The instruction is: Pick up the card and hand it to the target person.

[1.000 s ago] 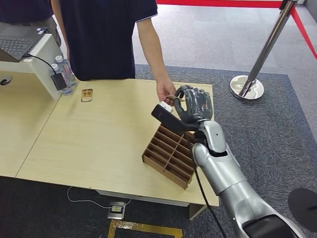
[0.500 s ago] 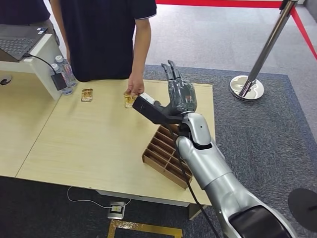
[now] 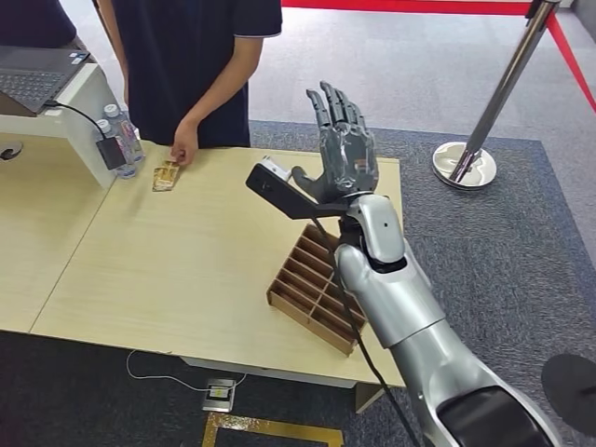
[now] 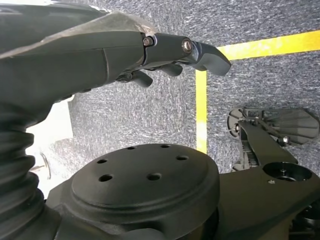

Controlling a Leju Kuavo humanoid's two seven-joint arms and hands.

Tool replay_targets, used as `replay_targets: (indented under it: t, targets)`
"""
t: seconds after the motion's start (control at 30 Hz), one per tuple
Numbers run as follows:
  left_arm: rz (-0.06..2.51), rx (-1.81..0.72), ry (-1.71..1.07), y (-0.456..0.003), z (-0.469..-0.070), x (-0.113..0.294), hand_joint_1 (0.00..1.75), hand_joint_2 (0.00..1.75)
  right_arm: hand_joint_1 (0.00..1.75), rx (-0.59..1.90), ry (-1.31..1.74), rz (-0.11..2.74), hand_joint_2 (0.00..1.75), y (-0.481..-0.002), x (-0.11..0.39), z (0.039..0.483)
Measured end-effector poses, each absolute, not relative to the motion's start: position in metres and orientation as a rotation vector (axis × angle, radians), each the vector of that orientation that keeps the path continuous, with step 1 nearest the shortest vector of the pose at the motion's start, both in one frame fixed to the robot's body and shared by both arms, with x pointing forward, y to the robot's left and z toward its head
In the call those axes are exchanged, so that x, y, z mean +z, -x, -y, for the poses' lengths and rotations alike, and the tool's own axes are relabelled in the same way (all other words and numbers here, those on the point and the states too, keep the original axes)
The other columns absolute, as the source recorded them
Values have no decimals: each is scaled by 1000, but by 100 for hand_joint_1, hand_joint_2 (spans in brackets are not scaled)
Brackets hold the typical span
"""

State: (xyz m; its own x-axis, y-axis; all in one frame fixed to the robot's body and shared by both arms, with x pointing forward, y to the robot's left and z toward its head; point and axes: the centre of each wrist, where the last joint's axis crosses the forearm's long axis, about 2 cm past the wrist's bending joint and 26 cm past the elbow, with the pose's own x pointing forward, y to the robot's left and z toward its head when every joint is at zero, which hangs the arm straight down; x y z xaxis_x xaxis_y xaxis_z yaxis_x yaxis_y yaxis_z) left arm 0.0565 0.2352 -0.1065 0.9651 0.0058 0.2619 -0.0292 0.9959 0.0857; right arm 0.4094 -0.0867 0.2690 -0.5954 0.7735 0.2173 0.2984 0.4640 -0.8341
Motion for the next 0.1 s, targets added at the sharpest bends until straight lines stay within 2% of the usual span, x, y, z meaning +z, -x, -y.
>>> replay_targets:
  t: [0.1]
  targets:
    - [264,21,-88,-56,-235,-107,0,175,0,1015,934,2143,175,-410,280,93]
